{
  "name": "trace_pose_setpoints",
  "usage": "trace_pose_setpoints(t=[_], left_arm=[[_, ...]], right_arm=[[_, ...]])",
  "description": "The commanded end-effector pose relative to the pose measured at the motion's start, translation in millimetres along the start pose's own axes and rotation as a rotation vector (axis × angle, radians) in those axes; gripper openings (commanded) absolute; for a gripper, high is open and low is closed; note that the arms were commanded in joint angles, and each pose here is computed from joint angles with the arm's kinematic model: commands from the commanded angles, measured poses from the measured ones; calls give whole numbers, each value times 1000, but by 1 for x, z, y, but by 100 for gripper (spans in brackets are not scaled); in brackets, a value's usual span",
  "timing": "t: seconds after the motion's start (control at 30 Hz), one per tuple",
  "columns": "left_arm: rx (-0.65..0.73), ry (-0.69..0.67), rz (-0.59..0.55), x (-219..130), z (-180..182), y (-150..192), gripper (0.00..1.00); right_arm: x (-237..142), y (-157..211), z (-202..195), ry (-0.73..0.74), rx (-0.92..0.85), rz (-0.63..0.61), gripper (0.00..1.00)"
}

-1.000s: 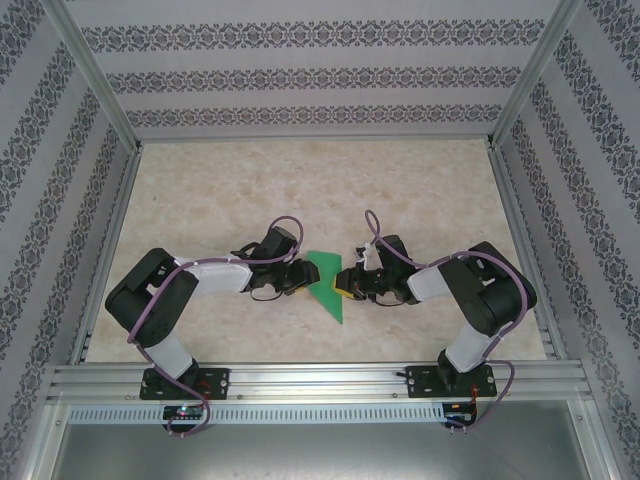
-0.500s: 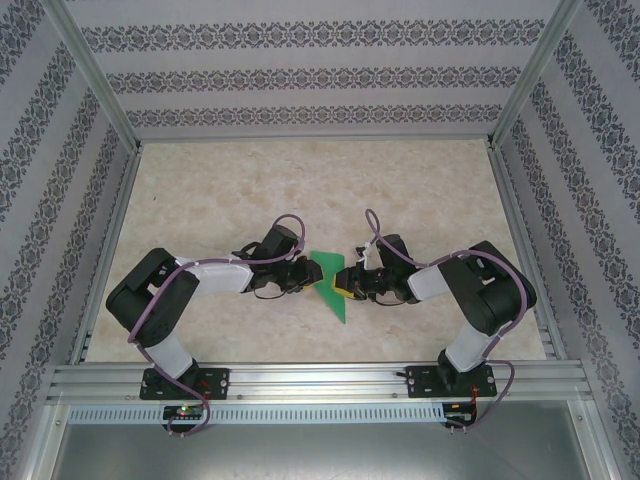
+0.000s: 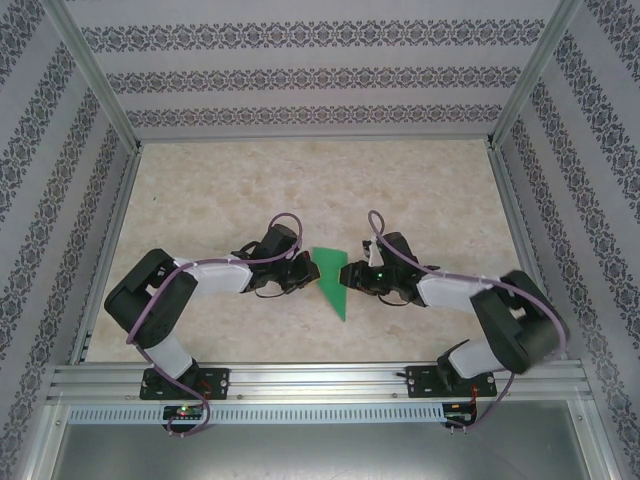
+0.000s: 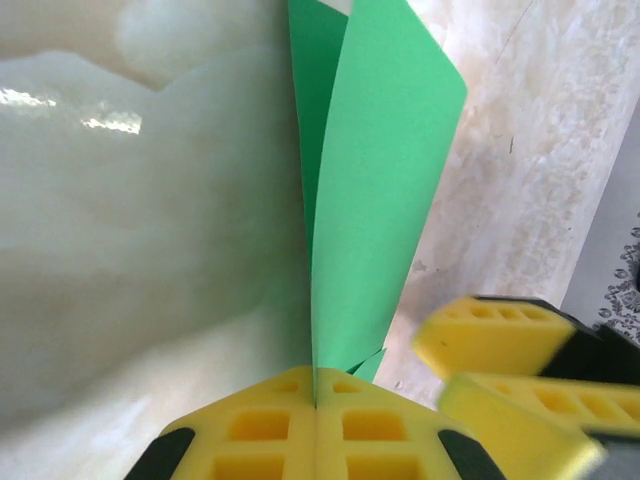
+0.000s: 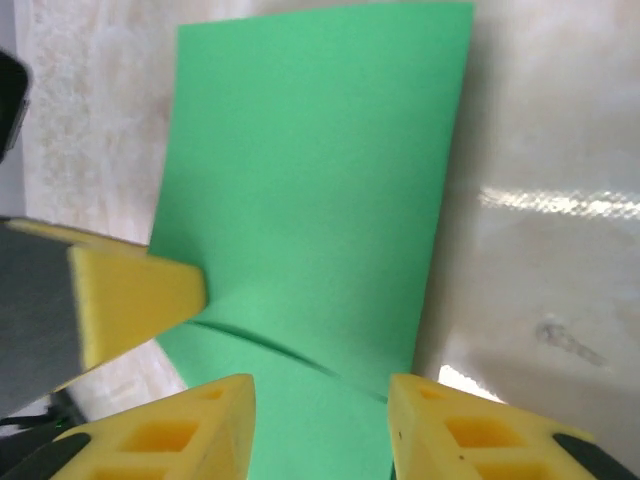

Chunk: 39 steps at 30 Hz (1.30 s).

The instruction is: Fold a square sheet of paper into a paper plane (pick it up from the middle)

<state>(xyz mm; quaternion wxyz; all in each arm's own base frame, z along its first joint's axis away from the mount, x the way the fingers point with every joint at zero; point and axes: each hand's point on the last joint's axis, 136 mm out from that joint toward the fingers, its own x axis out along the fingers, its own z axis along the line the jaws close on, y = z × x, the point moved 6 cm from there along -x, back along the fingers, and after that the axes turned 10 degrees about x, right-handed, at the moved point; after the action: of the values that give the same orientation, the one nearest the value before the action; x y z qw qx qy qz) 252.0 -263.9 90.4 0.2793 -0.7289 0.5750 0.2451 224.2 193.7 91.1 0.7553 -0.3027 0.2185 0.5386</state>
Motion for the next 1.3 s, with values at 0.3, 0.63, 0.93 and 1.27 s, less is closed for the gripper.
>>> trace_pose_setpoints(t=[0.3, 0.63, 0.93, 1.27], left_arm=[[-3, 8, -42, -12, -17, -5, 0], [-1, 3, -37, -11, -16, -4, 0], [-1, 3, -38, -11, -16, -5, 0], [-2, 9, -32, -10, -17, -4, 0]], right_arm=[[-34, 45, 16, 273, -743, -355, 45], [15, 70, 53, 383, -1062, -267, 48], [35, 77, 37, 570, -1163, -296, 41], [39, 76, 33, 596, -1172, -321, 25]])
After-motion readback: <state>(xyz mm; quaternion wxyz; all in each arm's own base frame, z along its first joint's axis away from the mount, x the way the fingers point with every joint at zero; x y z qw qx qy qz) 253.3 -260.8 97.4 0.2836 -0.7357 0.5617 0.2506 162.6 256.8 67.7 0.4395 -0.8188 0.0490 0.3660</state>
